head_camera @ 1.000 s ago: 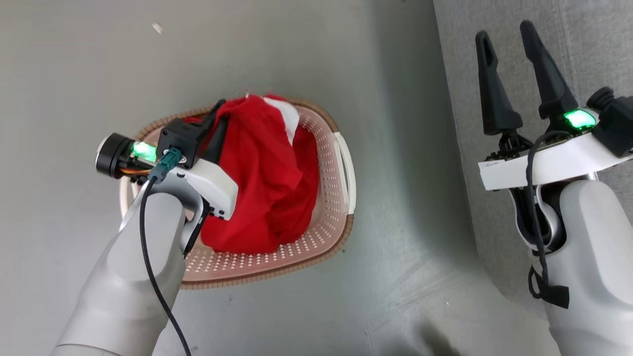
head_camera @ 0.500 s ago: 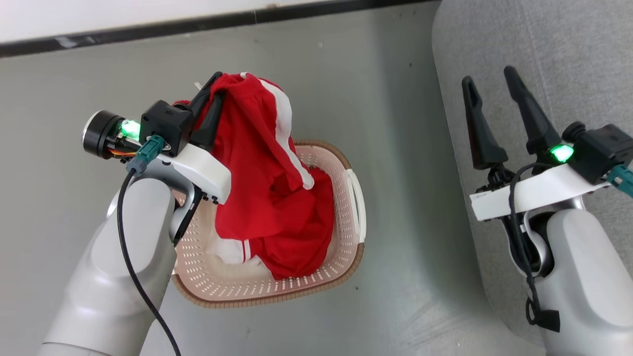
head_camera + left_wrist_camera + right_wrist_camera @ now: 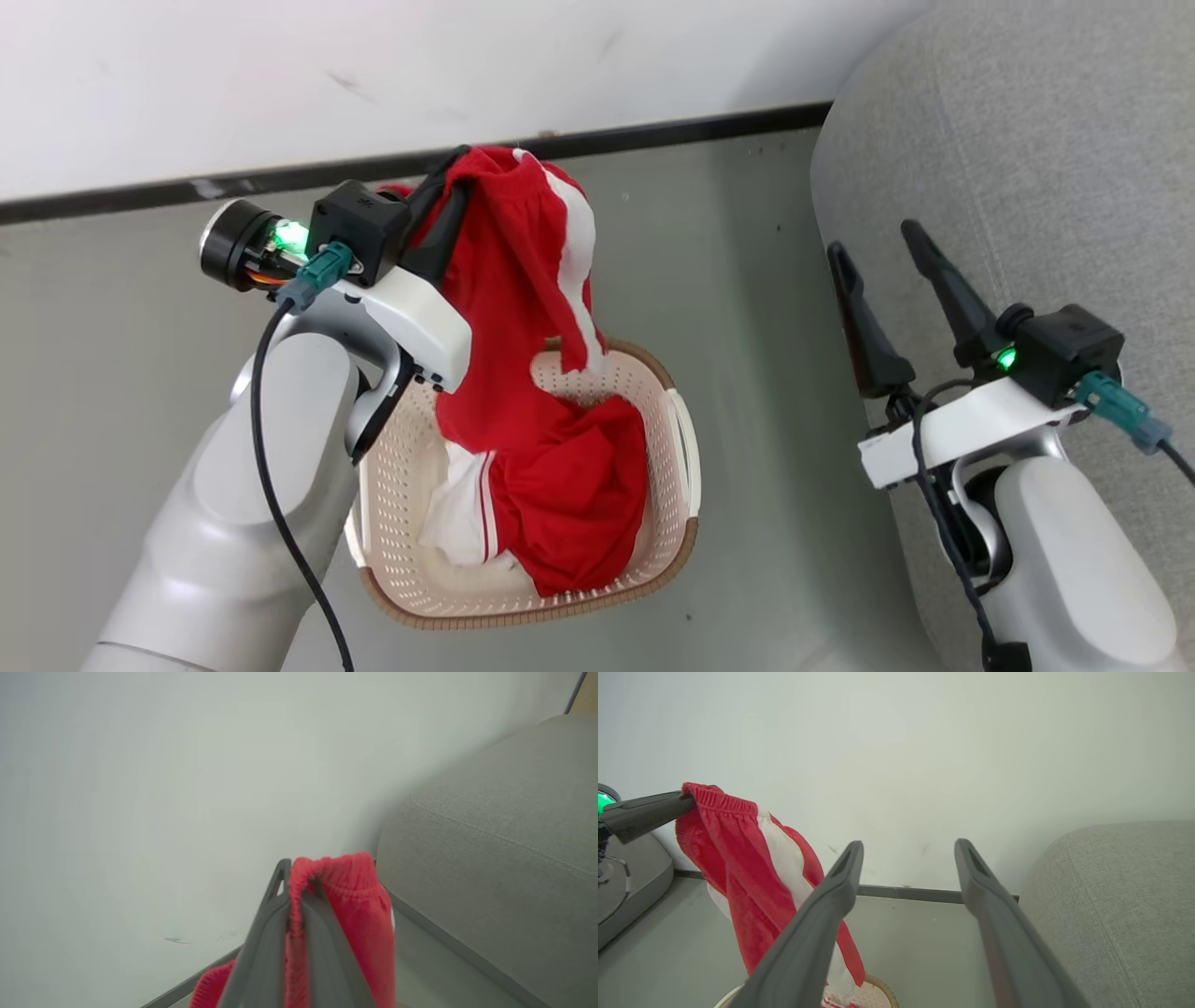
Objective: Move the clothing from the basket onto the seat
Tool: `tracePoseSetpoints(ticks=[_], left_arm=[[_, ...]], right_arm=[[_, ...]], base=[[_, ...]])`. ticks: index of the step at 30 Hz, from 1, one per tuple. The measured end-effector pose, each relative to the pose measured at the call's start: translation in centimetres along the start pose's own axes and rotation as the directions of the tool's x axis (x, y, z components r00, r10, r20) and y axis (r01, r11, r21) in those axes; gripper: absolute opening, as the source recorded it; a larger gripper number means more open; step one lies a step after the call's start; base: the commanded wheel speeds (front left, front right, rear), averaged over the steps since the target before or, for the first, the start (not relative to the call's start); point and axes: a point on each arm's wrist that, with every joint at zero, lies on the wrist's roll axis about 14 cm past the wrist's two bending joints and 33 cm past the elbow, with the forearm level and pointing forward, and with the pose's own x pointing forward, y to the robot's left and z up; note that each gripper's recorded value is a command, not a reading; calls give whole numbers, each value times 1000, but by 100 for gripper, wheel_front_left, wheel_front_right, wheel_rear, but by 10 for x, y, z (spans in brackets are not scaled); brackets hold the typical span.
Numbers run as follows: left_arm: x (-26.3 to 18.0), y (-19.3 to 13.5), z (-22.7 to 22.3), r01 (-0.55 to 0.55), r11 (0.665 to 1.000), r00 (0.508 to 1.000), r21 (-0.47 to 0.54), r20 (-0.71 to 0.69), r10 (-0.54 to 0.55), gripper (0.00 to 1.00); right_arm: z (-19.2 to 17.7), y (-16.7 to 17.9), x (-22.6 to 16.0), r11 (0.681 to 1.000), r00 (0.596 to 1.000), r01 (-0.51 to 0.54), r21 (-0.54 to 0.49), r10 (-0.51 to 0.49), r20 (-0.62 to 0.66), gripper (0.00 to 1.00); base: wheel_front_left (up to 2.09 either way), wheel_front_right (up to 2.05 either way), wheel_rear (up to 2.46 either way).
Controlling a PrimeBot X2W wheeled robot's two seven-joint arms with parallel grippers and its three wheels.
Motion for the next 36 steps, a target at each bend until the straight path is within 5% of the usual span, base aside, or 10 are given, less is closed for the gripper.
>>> tracePoseSetpoints(ticks=[15,36], left_arm=[[-8,-49,86,110,994,989,23,96,-112,0],[-38,-118,135,263,964,956,23,127,-264,0]], right_arm=[[25,25,-29,995,997,-79,-63,81,18,100],[19,70,-51,953,966,-259,-158,252,-65,100]], base=[[0,0,0],[0,0,0]])
